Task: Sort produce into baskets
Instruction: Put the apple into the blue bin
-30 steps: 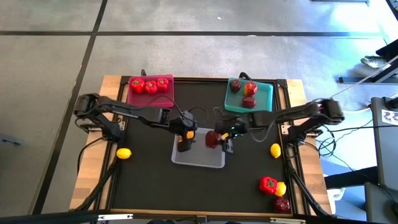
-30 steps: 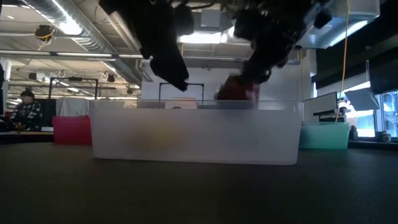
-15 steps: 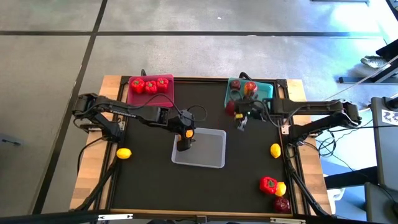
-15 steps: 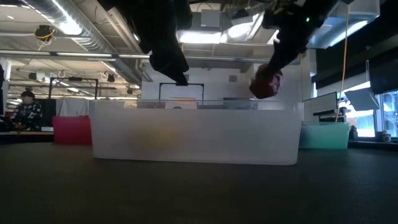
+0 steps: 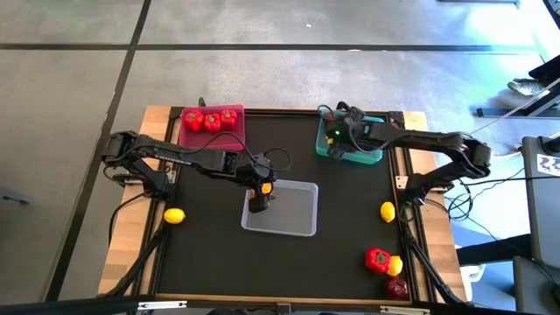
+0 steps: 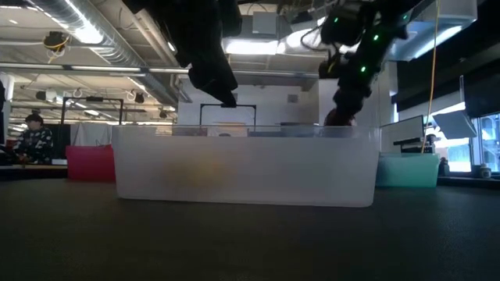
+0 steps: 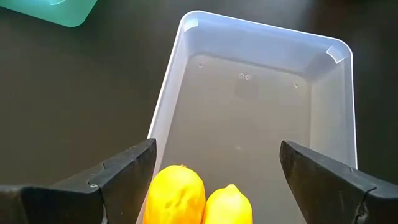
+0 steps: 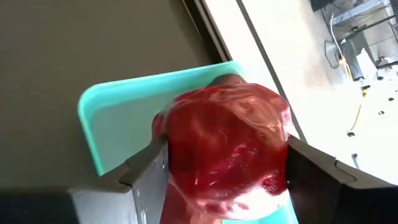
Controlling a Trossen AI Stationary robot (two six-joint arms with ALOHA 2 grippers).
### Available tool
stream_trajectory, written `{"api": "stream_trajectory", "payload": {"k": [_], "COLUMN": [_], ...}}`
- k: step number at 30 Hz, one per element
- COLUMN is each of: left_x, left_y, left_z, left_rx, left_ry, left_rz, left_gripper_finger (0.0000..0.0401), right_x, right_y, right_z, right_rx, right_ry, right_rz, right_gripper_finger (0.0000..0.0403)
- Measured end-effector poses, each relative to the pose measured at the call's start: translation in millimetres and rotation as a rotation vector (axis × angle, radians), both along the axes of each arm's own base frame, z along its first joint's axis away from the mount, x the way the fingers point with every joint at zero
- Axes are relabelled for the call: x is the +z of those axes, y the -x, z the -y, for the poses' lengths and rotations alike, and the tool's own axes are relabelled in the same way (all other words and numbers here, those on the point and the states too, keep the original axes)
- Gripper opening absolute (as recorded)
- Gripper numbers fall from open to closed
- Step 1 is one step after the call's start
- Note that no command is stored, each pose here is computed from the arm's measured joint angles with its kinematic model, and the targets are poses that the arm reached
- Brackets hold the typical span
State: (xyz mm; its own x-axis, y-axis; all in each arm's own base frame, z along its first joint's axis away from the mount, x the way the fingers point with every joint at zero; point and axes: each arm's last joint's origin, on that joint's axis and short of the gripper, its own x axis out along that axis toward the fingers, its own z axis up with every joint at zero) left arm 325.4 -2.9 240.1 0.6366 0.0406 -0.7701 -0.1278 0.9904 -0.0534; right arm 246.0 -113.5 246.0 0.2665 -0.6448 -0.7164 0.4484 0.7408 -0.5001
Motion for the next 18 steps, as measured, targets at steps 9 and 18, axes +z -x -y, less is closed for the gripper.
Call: {"api": "stream_trajectory", "payload": {"k": [9, 18], "left_x": [0.0, 0.1], "left_y": [0.0, -0.5], "left_z": [0.0, 0.0], "left_rx": [-0.012, -0.016], "left_ry": [-0.01, -0.013], "left_rz": [0.0, 0.004], "left_gripper_finger": [0.0337, 0.0337], "right_x": [-42.6, -68.4], "right_y": [-18.7, -27.3], "right_z": [19.1, 21.6], "right_rx": [0.012, 0.052], "right_ry": [-0.034, -0.076], "right_rz": [-0.148, -0.239], "right_gripper_finger": [0.0257, 0.0257]}}
